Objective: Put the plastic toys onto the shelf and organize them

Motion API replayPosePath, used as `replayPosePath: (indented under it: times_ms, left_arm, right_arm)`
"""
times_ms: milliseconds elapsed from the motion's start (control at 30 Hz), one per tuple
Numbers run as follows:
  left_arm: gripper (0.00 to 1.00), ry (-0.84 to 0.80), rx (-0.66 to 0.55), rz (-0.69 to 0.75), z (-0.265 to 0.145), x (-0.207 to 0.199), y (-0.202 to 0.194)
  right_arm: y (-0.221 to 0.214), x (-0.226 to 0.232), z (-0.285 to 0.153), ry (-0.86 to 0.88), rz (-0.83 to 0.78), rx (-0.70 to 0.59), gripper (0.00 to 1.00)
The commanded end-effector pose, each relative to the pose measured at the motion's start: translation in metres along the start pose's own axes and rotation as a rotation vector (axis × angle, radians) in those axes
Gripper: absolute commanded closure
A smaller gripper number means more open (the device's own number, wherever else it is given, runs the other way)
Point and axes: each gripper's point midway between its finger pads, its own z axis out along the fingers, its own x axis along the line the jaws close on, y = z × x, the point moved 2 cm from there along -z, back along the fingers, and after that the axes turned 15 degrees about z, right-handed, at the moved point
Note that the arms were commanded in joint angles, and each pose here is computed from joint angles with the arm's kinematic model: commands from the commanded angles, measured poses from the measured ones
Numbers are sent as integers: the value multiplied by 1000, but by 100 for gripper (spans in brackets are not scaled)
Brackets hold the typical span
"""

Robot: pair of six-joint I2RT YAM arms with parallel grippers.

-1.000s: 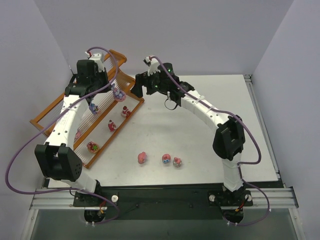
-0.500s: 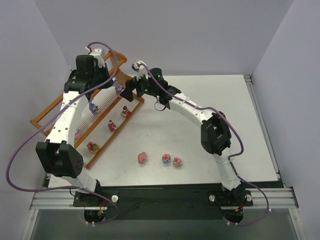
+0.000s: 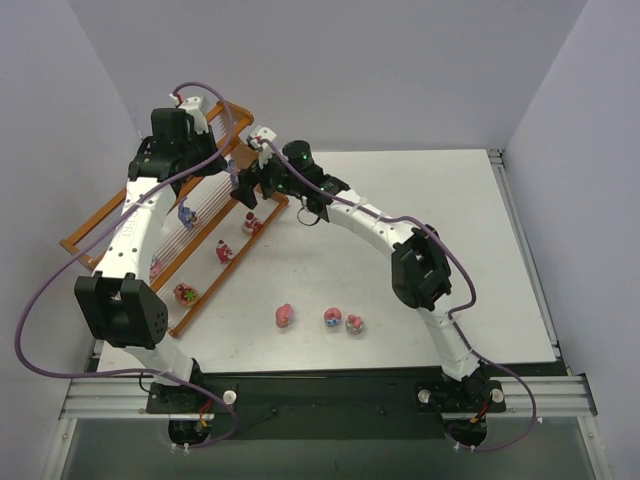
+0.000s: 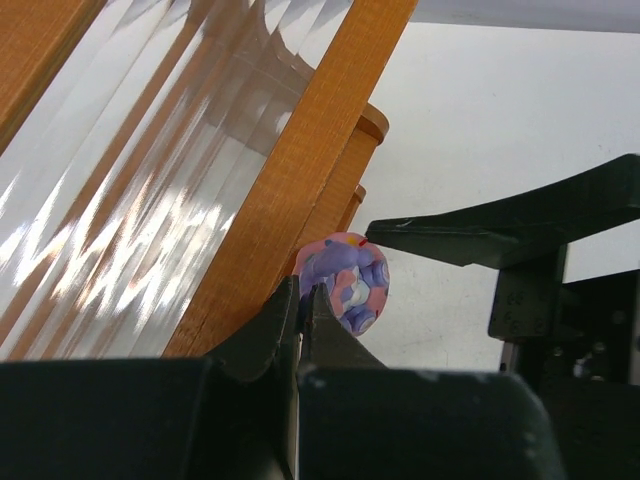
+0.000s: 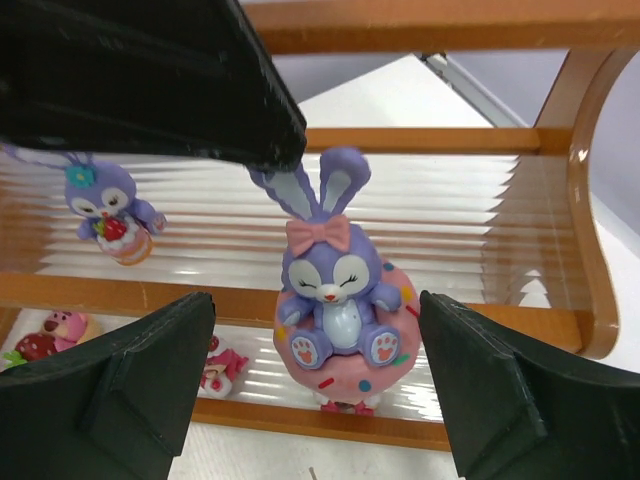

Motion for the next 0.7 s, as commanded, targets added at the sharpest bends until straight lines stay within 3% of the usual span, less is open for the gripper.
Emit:
replayPosePath:
  times_ms: [0, 467, 667]
  left_arm:
    - [100, -13, -93, -6, -12, 0, 27]
    - [100, -15, -87, -16, -19, 4, 20]
    - [100, -17, -87, -16, -20, 4, 19]
  right_arm:
    - [11, 4, 6, 7, -90, -44, 15]
    - [0, -8, 9, -76, -100, -36, 22]
    - [-4, -12, 9, -94, -91, -30, 19]
